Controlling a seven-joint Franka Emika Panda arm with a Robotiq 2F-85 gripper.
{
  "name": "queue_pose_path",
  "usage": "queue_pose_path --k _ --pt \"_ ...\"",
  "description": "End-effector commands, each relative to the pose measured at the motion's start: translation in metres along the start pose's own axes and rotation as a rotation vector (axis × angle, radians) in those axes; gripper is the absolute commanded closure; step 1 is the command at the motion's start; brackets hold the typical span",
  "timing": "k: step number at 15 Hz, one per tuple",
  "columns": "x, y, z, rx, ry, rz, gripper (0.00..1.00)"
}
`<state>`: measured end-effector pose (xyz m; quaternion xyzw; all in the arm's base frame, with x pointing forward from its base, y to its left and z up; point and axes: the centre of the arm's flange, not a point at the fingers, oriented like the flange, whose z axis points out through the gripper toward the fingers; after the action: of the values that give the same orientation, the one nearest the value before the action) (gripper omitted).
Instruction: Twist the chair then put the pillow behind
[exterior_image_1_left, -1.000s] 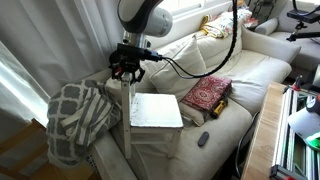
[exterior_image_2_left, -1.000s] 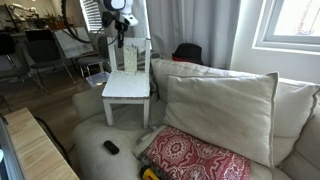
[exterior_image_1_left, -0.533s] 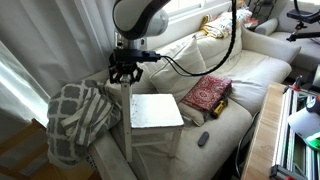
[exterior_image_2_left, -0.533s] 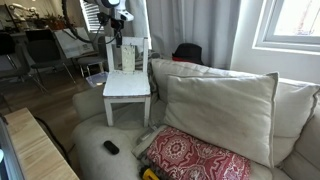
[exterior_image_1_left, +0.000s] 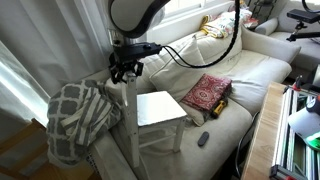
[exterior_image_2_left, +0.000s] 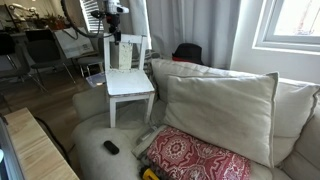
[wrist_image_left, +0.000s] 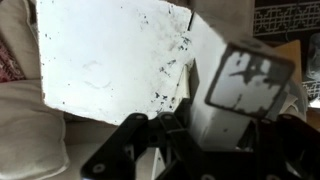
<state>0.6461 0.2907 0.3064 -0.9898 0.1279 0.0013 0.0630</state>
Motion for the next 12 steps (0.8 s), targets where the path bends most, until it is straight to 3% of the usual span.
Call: queue_pose_path --k 1,5,11,12 --pt "-0.008 -0.004 -0.049 -0.078 0.076 -0.130 0.95" --pt "-0.021 -0.013 -0.018 -0.091 0.035 -0.157 0.95" --pt "-0.033 -0.032 0.012 -0.007 0.045 -0.130 0.95" --pt "-0.035 -0.033 0.016 -0.009 0.043 -0.138 0.82"
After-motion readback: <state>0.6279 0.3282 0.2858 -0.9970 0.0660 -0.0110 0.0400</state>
